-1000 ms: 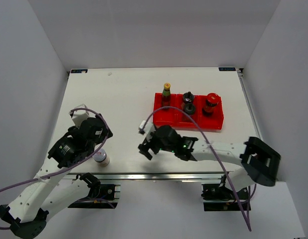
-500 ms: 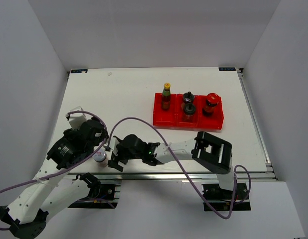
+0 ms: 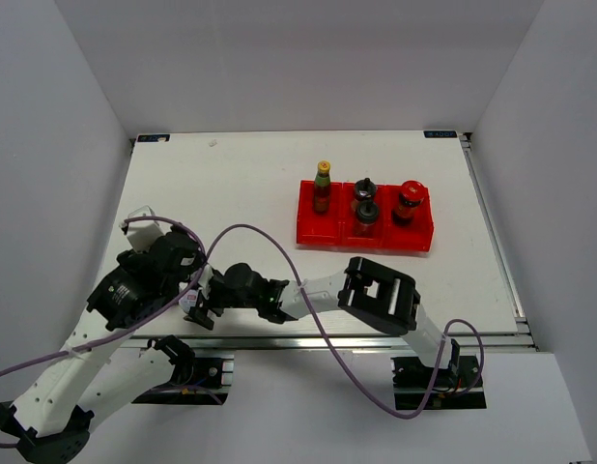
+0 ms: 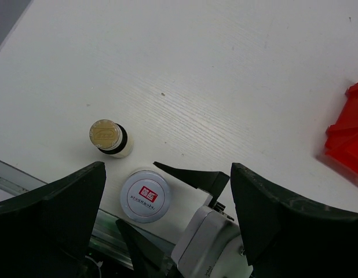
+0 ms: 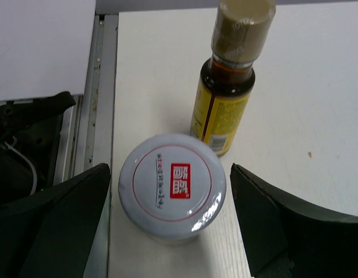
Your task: Organize the condiment bottles
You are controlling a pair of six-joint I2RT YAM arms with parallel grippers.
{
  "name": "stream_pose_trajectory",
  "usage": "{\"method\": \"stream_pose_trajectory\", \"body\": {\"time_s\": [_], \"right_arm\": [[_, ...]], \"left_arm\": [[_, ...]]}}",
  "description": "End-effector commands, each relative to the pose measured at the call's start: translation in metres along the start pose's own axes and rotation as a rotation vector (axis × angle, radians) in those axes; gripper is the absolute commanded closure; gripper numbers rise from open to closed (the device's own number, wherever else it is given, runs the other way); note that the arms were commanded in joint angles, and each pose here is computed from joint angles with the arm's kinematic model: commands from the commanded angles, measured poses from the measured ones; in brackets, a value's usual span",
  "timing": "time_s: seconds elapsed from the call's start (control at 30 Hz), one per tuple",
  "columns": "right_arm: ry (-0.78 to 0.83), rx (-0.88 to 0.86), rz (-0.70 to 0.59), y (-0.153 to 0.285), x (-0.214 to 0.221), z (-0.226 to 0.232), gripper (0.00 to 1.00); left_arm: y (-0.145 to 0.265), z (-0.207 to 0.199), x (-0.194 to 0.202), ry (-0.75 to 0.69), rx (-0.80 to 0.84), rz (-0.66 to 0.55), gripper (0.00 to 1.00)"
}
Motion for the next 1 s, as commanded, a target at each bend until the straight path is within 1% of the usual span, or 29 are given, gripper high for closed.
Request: {"method": "stream_pose_trajectory", "body": {"time_s": [0.0, 0.17, 0.23, 0.3, 0.37, 0.4, 0.47, 0.5, 0.57, 0.63, 0.7, 0.73, 0.77, 0.83, 0.87, 0.9, 0.97], "right_arm": [[-0.018, 0.005, -0.058, -0.013, -0.006, 0.001, 0.11], [-0.025, 0.012, -0.059, -0.021, 0.000, -0.001, 0.11], [-0.024, 0.000, -0.060, -0.019, 0.000, 0.001, 0.15], [-0.022, -0.006, -0.060, -0.016, 0.000, 0.003, 0.25], [-0.021, -0.005, -0.057, -0.011, 0.001, 0.003, 0.26], [-0.021, -0.003, -0.054, -0.009, 0.002, 0.004, 0.29], [-0.019, -0.002, -0.054, -0.004, 0.004, 0.004, 0.32], [-0.018, -0.001, -0.058, -0.002, 0.004, 0.005, 0.42], [-0.016, 0.007, -0.077, 0.006, 0.000, 0.005, 0.54], [-0.011, 0.026, -0.096, 0.014, -0.010, 0.003, 0.56], [-0.014, 0.038, -0.098, 0.024, -0.008, 0.004, 0.60], [-0.013, 0.045, -0.131, 0.032, -0.021, 0.004, 0.62], [-0.028, 0.048, -0.110, 0.043, -0.009, 0.007, 0.67], [-0.035, 0.081, -0.180, 0.062, -0.031, 0.005, 0.70], [-0.039, 0.097, -0.182, 0.070, -0.032, 0.005, 0.74], [-0.048, 0.129, -0.192, 0.086, -0.036, 0.004, 0.75], [-0.075, 0.188, -0.196, 0.102, -0.039, 0.000, 0.78]], "left_arm": [[0.009, -0.008, -0.017, 0.111, 0.034, -0.039, 0.02], [0.006, -0.011, -0.015, 0.102, 0.023, -0.033, 0.02], [0.005, -0.011, -0.015, 0.097, 0.019, -0.031, 0.02], [0.005, -0.011, -0.015, 0.099, 0.019, -0.031, 0.02], [0.005, -0.012, -0.015, 0.100, 0.020, -0.031, 0.02], [0.006, -0.011, -0.015, 0.103, 0.022, -0.033, 0.02], [0.006, -0.011, -0.016, 0.106, 0.021, -0.036, 0.02], [0.007, -0.011, -0.016, 0.109, 0.024, -0.038, 0.02], [0.007, -0.009, -0.017, 0.111, 0.018, -0.039, 0.02], [0.008, -0.009, -0.018, 0.115, 0.018, -0.044, 0.02], [0.007, -0.010, -0.017, 0.110, 0.023, -0.044, 0.02], [0.006, -0.011, -0.016, 0.107, 0.025, -0.042, 0.02], [0.004, -0.012, -0.013, 0.101, 0.027, -0.034, 0.02], [0.001, -0.015, -0.010, 0.091, 0.028, -0.017, 0.02], [0.000, -0.017, -0.009, 0.088, 0.034, -0.014, 0.02], [-0.001, -0.019, -0.008, 0.086, 0.038, -0.009, 0.02], [-0.003, -0.027, -0.006, 0.083, 0.059, 0.004, 0.02]]}}
Point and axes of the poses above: each gripper's point midway between its finger pads, its own y axis back along the fingers, its own z axis along the line the jaws close on, x = y × z, the point moved 6 cm from there along y, back along the fingers, and after that the axes turned 3 degrees about y, right-handed, at the moved point
